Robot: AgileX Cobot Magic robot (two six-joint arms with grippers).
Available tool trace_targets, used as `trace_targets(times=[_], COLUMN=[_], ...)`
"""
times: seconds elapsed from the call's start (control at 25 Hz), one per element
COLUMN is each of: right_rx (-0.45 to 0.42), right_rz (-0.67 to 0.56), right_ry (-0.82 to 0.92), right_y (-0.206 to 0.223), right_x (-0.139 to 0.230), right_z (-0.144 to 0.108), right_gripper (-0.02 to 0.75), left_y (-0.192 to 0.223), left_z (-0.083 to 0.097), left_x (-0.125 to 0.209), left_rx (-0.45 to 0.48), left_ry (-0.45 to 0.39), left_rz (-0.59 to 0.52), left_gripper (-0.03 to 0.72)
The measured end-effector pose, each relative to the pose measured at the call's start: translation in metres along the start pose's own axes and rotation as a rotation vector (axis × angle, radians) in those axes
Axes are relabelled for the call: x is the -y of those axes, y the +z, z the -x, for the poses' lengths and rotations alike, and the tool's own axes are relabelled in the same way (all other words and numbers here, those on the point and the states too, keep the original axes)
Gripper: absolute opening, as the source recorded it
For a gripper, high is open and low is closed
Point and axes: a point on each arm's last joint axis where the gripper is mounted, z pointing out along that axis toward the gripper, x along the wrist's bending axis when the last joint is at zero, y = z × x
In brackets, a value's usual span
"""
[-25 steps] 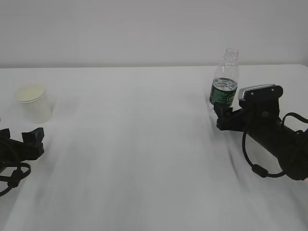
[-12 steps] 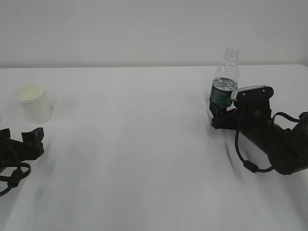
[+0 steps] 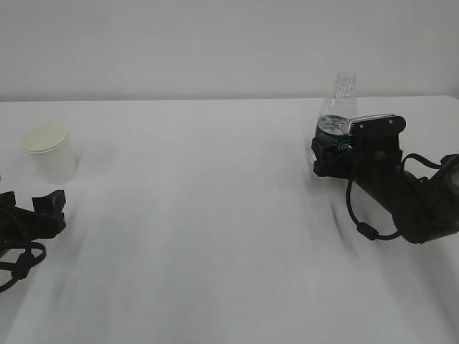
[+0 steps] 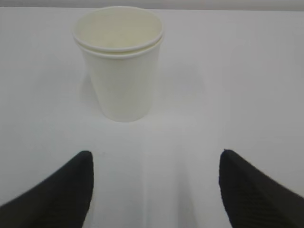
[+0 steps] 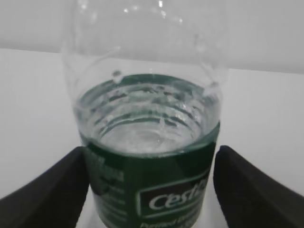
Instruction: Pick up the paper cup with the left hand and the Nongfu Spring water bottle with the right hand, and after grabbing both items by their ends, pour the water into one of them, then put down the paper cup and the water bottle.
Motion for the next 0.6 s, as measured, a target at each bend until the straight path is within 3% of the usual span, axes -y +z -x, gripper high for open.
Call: trace_targets(times=[0.6], right_rx=[0.008], right_rz=[-0.029], right_ry=[-0.007], right_y=[0.016], right_x=[-0.01], right_z=[0.003], right_gripper=[0.608], left_y=[0.0], left_z=[0.0], left_x=[0.0], left_rx=[0.0], left_ry=[0.0], left_rz=[0.0], left_gripper=[0.593])
